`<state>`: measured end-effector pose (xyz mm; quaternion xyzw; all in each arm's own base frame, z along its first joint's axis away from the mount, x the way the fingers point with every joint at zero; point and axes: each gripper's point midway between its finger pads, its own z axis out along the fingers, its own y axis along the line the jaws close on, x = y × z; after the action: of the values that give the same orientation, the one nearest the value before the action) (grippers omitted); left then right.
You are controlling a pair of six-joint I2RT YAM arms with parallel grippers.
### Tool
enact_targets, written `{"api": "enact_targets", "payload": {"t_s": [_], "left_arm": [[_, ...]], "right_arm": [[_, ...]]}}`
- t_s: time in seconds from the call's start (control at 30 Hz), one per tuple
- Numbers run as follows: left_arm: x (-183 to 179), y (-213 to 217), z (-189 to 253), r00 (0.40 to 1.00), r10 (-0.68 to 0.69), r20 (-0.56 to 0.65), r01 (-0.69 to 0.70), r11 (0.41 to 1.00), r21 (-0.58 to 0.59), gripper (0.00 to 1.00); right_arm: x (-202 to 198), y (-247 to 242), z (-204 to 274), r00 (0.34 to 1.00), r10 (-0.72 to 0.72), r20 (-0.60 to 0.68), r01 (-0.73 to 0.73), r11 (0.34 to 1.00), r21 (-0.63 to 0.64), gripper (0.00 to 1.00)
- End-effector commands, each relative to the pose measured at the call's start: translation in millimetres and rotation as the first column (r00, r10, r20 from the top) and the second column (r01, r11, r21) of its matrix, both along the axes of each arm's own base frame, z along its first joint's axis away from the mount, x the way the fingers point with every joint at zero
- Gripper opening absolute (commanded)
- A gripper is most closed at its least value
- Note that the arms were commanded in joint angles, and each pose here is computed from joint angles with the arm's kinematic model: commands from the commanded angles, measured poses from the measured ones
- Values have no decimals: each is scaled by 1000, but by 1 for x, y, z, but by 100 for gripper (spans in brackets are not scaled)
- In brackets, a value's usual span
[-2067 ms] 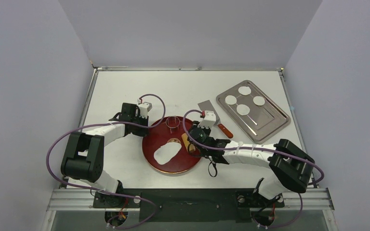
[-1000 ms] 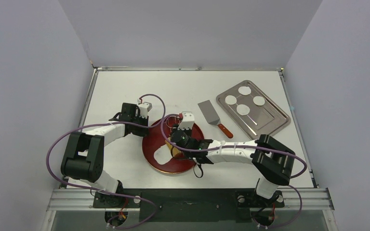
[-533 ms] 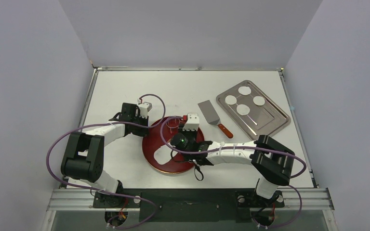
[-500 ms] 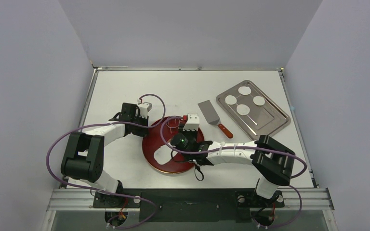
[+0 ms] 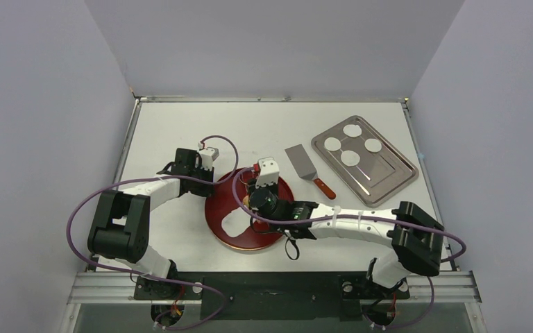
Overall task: Roll out the dumpling wrappers from the dough
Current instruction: Flatten out the dough on the work surface.
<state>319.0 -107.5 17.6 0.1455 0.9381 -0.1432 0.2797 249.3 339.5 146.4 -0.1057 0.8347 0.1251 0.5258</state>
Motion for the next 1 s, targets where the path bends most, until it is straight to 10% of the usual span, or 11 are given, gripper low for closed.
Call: {"api": "enact_targets", "payload": {"t_s": [0.0, 0.47, 0.97], "left_arm": [[9, 2, 6, 999, 8, 47, -9, 1000, 16, 0], [10, 3, 8, 999, 13, 52, -14, 1000, 13, 0], [11, 5, 8, 998, 19, 53, -20, 1000, 23, 0]], "right_arm": [[-3, 58, 12, 992, 125, -14, -121, 978, 170, 0], [1, -16, -94, 989, -99, -106, 81, 983, -166, 0], [9, -90, -88, 967, -253, -28, 239, 941, -241, 0]]}}
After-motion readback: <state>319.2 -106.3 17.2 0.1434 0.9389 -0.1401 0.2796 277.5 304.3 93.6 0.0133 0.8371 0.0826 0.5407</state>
